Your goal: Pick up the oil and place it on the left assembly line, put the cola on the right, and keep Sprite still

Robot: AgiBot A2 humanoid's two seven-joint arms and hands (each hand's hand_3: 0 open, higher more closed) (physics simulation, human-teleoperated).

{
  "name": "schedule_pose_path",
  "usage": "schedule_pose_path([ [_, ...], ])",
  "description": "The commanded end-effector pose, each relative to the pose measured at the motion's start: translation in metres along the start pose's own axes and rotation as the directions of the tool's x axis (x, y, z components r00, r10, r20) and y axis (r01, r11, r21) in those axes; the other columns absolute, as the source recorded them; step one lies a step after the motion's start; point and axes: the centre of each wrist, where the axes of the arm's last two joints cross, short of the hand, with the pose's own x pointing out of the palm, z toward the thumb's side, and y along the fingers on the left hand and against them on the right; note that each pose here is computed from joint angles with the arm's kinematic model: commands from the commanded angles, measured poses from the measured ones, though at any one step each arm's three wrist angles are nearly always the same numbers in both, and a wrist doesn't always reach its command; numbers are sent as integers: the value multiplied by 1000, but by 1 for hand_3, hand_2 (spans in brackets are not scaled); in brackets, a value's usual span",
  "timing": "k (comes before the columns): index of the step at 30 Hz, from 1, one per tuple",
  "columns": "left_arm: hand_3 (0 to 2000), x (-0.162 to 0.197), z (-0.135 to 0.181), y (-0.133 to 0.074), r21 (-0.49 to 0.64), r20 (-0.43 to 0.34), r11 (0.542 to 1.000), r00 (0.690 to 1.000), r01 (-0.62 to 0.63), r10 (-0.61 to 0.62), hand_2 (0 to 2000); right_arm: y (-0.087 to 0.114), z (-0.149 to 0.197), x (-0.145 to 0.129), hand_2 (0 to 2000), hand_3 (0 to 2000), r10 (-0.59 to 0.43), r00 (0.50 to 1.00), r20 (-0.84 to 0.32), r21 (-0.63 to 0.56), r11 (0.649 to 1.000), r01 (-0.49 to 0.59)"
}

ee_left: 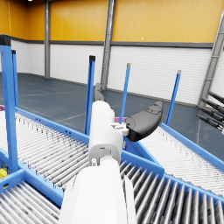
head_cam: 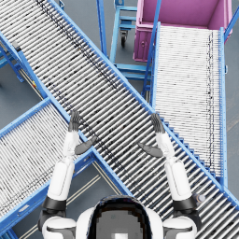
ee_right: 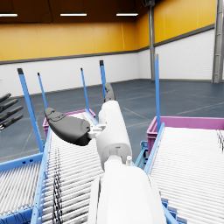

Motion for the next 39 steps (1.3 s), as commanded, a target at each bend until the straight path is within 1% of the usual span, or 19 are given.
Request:
schedule_pose_path([
  [1,0,0,0,0,0,0,1000,1000,0,0,0,0,0,0,0,0,0,1000,0,0,1000,0],
  [39,0,0,0,0,0,0,1000,1000,0,0,0,0,0,0,0,0,0,1000,0,0,1000,0],
])
